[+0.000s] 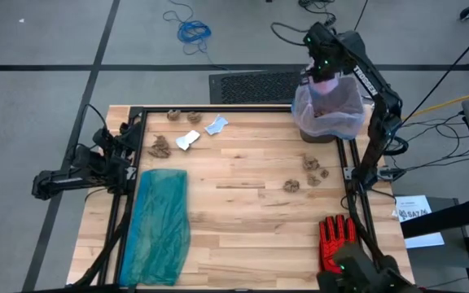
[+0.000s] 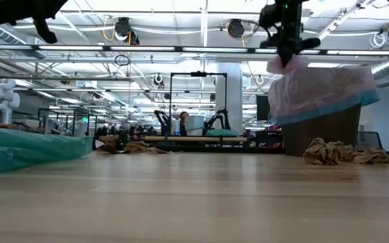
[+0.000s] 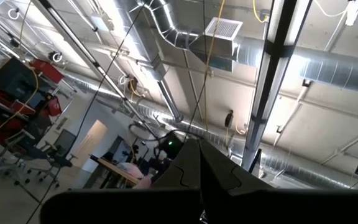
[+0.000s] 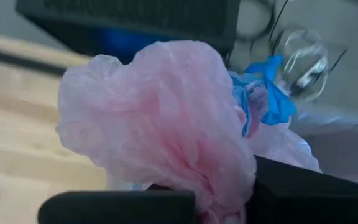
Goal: Place trash/remove bag and relplace
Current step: Put the pink trash bag into the trash bin
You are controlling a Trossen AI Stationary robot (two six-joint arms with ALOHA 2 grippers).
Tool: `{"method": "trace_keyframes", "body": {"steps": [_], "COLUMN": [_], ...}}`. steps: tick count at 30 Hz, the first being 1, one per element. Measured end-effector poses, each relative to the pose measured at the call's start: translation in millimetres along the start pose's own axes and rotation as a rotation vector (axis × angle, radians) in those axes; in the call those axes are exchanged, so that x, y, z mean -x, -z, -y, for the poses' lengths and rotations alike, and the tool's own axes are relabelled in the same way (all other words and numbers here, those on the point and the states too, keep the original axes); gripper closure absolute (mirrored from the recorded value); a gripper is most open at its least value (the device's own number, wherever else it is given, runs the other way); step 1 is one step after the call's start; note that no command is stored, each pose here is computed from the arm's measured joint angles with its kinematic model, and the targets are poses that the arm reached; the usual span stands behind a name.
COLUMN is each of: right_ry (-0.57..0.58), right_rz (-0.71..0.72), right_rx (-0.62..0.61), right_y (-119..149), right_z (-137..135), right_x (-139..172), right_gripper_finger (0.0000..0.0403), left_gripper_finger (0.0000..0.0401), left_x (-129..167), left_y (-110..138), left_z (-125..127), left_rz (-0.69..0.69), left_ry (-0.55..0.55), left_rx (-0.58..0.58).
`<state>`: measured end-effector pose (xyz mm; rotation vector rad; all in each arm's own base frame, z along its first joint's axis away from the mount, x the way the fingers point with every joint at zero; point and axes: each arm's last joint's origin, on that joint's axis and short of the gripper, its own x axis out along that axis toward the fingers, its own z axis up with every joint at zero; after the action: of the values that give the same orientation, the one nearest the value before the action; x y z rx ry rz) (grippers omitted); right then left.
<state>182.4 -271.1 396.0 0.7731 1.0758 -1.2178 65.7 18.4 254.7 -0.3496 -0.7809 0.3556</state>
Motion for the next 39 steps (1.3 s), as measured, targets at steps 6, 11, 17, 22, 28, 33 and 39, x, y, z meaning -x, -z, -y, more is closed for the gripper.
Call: {"method": "trace_keyframes", "body": {"steps": [6, 11, 17, 22, 28, 33, 39], "right_ry": [0.019, 0.024, -0.176, -0.372, -0.498, -0.494, -0.517], "right_rz": [-0.188, -0.348, -0.390, -0.273, -0.180, -0.098, -0.041], "right_rx": [0.032, 0.055, 0.107, 0.147, 0.184, 0.203, 0.217], "right_y": [13, 31, 40, 35, 32, 27, 22], "right_z": [-4, -8, -32, -64, -88, -93, -94], "right_x": [-44, -78, -90, -80, -61, -50, -40], "right_gripper_finger": [0.0402, 0.0403, 0.0401, 0.0400, 0.0400, 0.0379, 0.0278], "left_gripper_finger": [0.0401, 0.0401, 0.0401, 0.0401, 0.0401, 0.0401, 0.0401], "left_x": [0, 0, 0, 0, 0, 0, 0], "left_y": [0, 0, 0, 0, 0, 0, 0], "left_z": [0, 0, 0, 0, -1, -1, -1], "left_rz": [0.000, -0.001, 0.000, 0.000, 0.001, 0.002, 0.003], "left_ry": [0.000, 0.001, -0.008, -0.012, -0.016, -0.020, -0.020], "left_rx": [0.000, 0.000, -0.001, -0.002, -0.002, -0.002, -0.001]}}
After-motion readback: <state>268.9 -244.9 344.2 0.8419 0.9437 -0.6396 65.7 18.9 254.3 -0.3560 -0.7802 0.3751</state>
